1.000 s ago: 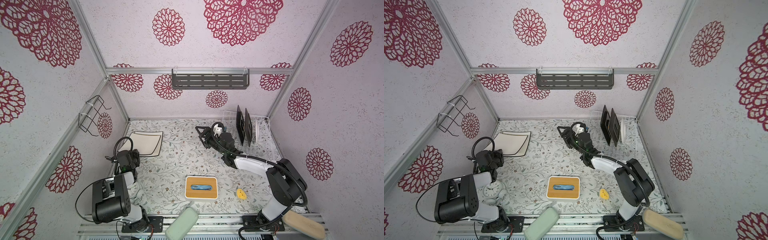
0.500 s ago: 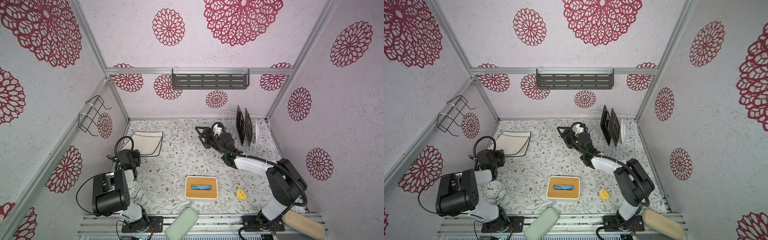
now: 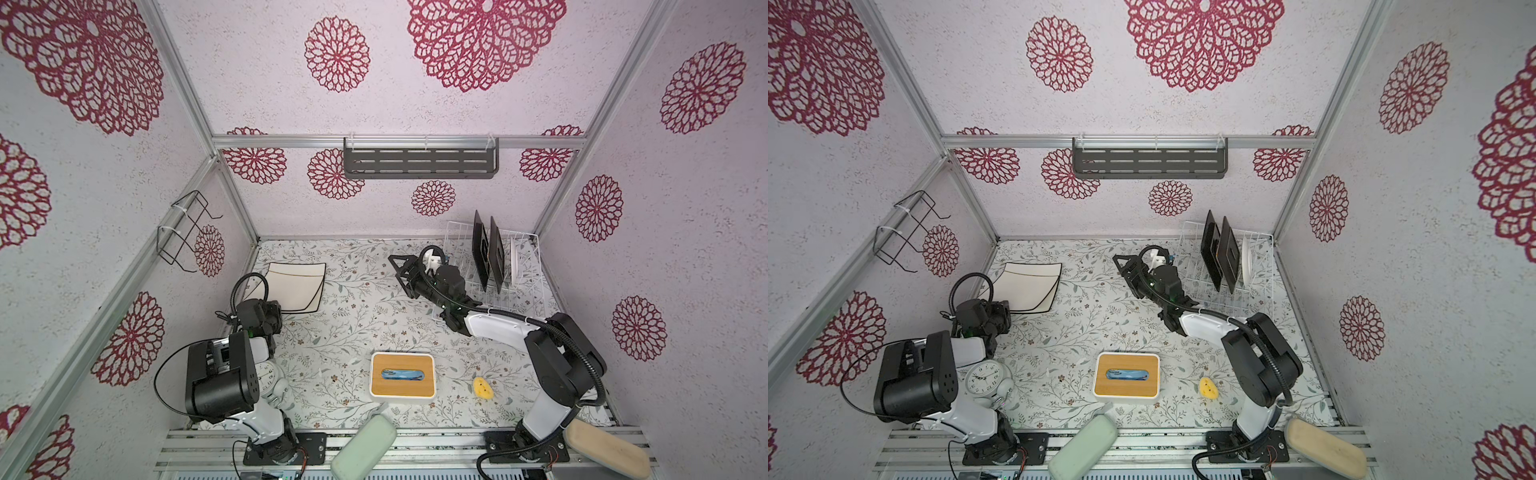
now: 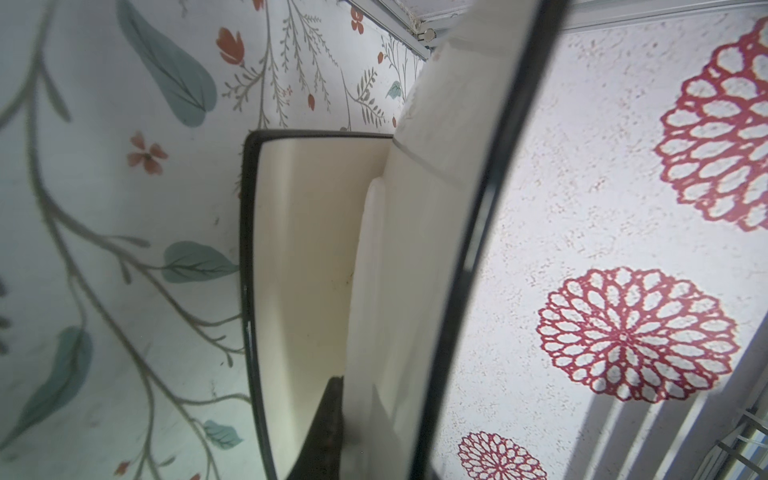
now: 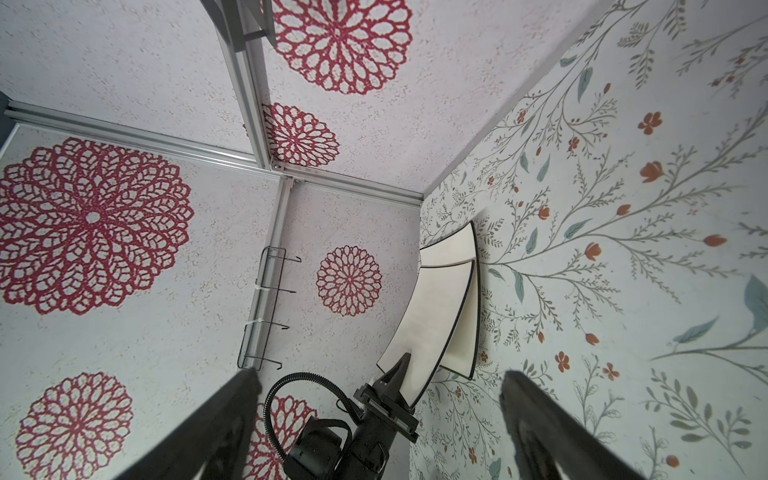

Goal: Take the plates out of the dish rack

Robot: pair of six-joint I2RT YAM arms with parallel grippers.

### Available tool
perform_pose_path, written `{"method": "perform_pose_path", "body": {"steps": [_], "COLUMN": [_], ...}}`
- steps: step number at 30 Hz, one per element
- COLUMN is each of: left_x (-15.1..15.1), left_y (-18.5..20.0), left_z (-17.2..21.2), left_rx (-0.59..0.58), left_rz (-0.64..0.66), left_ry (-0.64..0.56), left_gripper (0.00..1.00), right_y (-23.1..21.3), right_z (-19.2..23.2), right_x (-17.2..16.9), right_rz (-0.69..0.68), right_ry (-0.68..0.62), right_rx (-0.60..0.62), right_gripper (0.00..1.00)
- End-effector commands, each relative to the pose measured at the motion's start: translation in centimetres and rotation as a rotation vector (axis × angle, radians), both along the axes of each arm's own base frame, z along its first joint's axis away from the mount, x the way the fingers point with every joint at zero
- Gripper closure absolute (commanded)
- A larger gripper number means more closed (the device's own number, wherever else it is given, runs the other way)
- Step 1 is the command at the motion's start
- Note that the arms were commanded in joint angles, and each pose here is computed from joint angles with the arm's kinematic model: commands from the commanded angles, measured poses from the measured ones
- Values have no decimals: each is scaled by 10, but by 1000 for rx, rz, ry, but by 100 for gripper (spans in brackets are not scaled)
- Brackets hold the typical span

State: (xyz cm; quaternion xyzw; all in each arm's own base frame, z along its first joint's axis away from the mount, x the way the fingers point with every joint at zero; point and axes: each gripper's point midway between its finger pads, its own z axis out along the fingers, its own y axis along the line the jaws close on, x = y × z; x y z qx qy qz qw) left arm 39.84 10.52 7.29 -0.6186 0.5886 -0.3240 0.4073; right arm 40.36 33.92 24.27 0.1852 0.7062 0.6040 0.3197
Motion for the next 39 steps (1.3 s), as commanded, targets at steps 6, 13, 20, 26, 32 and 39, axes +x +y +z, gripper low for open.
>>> {"method": "perform_pose_path", "body": {"steps": [6, 13, 20, 26, 32, 39], "left_x": [34, 40, 42, 41, 38, 35], "left_y": [12, 9, 7, 4, 2, -3], "left_z": [68, 60, 54, 54, 55, 56], "left_rx": [77, 62, 49, 45, 50, 42], "left_rz": [-13, -32, -39, -47, -57, -77], "left_ry": [-241, -214, -193, -186, -167, -160], "left_gripper": [100, 100, 85, 76, 67, 50], "right_y": [6, 7, 8, 8, 8, 7], "right_z": [36, 37, 36, 39, 32, 30], "right_x": [4, 6, 7, 7, 7, 7], "right_rz": [32, 36, 40, 40, 38, 33], "right_ry": [-77, -77, -73, -78, -63, -61], "right_rx": [85, 95, 105, 101, 94, 93], "right_gripper": [7, 7, 7, 7, 7, 7]}}
